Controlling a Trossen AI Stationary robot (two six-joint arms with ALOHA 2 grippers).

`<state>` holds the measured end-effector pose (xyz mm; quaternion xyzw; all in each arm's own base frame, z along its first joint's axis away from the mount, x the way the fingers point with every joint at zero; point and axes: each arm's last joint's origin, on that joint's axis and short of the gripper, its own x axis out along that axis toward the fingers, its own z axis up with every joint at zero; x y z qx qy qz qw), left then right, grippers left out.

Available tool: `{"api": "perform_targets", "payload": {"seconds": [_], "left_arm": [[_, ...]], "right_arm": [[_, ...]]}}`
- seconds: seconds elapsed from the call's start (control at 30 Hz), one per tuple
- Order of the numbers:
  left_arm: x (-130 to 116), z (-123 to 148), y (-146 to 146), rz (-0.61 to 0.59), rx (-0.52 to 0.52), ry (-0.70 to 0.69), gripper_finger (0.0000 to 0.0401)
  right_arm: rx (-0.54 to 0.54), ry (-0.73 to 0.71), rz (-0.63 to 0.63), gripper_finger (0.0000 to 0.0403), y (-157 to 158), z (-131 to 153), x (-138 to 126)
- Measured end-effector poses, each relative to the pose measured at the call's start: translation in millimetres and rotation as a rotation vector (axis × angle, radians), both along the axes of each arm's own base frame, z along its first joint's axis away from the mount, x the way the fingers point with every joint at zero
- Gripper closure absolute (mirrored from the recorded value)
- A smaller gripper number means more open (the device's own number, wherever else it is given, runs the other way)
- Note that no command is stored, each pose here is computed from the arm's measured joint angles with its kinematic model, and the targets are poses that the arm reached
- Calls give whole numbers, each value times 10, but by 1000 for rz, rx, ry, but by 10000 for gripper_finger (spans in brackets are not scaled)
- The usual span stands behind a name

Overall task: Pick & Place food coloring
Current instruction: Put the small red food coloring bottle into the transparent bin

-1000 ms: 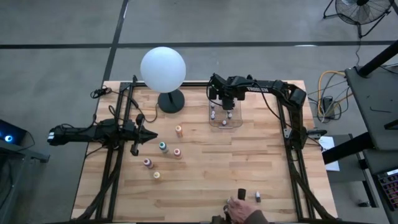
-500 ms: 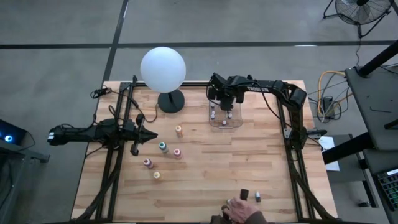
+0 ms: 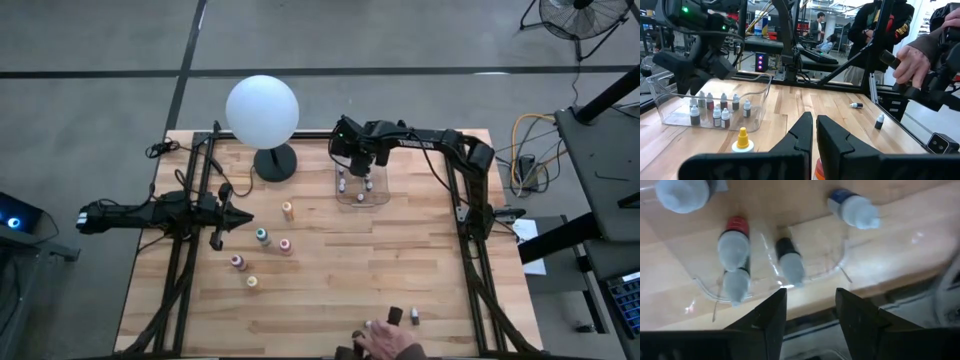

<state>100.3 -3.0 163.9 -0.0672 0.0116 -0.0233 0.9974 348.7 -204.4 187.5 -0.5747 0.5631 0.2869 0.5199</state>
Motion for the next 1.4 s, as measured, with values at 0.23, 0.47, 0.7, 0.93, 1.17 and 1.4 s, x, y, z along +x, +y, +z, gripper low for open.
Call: {"api": "perform_targets", "payload": {"seconds": [0.23,0.47,0.7,0.93,1.17,1.4], "left_arm": [[0,1,0,0,0,0,401],[0,1,0,0,0,0,401],[0,0,0,0,0,0,401],[0,0,0,0,0,0,401],[0,0,0,0,0,0,401],[0,1,0,0,0,0,401]], "right_arm": [[34,-95,-57,216,79,203,-14],[54,-227,-194,194,199,498,-61],[105,-349,-326,164,399,825,-156],[159,-467,-441,133,626,1134,-275],[251,-586,-608,112,882,1397,-415],[384,-692,-794,99,1158,1625,-574]]}}
